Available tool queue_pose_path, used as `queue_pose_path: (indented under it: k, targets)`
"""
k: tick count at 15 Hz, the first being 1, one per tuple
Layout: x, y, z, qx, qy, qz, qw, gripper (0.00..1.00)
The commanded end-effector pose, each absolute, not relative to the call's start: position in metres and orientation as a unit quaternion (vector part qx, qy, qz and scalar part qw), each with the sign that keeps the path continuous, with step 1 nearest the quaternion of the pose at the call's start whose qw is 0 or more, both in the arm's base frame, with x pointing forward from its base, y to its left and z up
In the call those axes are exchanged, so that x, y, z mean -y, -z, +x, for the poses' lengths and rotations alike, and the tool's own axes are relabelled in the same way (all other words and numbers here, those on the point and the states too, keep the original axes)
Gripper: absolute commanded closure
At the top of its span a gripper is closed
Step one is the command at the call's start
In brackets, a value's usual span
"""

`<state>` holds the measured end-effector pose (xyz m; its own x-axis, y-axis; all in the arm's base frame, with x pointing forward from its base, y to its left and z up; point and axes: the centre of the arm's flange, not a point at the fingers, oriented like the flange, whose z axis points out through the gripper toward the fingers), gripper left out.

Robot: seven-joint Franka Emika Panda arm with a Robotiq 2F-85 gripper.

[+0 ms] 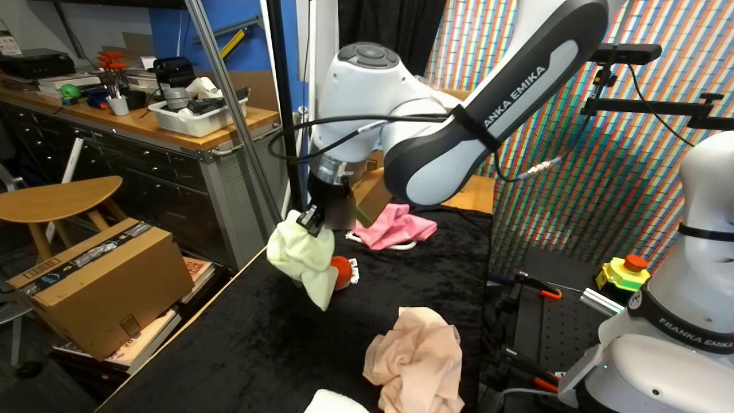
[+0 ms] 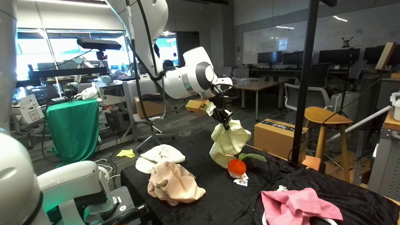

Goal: Pile the t-shirts, towels and radish on top of the white rope on the right

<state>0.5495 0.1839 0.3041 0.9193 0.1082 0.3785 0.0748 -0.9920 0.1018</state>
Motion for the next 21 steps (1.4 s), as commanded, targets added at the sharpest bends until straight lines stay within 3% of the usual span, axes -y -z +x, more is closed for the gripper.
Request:
queue_pose_path:
  k: [1,12,21]
  targets:
    - [-0.118,-0.342,0.524,0.013,-0.242,0.97,0.031,0.93]
    - [0.028,-0.37,0.502,0.194,-0.29,0.935,0.066,0.93]
    - [0.033,-0.328,0.481,0.196,-0.255,0.94,0.111,0.93]
